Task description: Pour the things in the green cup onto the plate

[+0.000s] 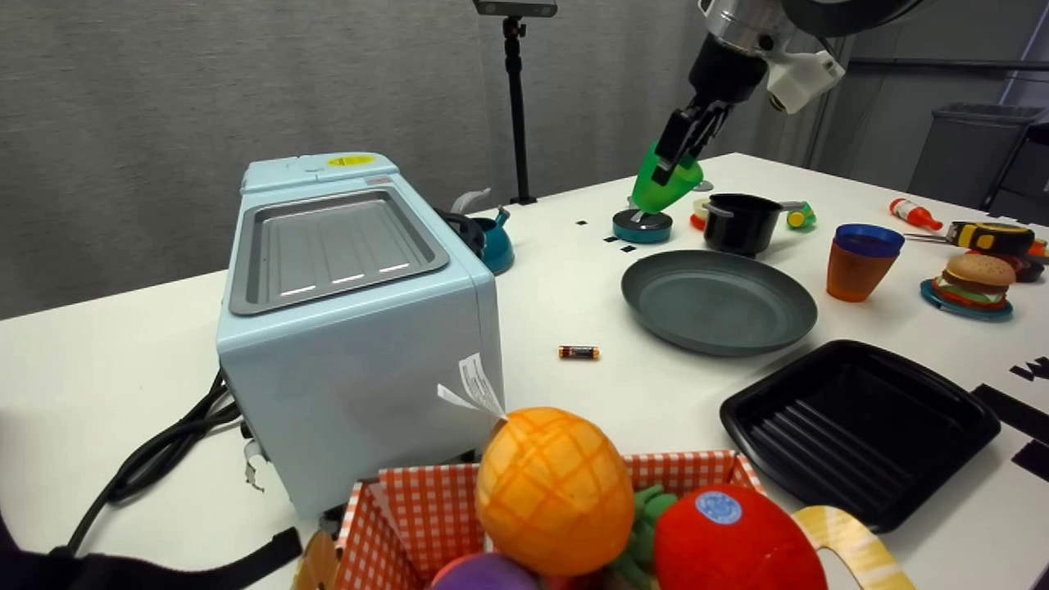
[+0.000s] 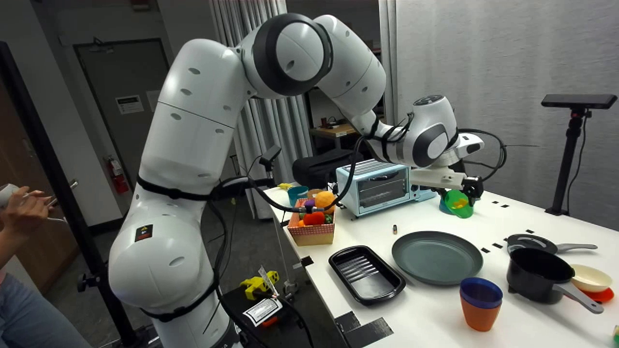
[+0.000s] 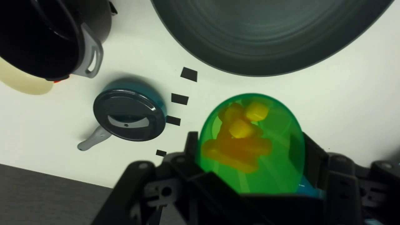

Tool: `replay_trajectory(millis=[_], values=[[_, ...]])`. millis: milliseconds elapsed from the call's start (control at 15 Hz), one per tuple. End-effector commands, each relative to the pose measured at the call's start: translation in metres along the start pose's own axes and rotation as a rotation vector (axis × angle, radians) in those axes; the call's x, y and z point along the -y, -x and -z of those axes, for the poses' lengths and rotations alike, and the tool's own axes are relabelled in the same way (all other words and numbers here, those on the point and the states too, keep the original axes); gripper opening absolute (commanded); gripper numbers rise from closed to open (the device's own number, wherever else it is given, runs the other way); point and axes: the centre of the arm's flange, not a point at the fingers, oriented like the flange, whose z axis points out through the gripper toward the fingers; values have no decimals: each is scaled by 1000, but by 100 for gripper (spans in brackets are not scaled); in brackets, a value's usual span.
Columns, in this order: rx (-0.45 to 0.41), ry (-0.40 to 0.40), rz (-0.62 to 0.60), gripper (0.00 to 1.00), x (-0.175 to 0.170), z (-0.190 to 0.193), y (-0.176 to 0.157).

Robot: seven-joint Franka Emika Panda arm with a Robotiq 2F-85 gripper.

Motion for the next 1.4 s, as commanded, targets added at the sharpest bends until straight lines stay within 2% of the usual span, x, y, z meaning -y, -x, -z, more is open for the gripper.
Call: replay_trajectory(millis=[0,533,1333], values=[[-87,7,32,50,-9,16,44],[-306,43,-9,50,14,20,96],[-554,66,-70,50,30,43,118]])
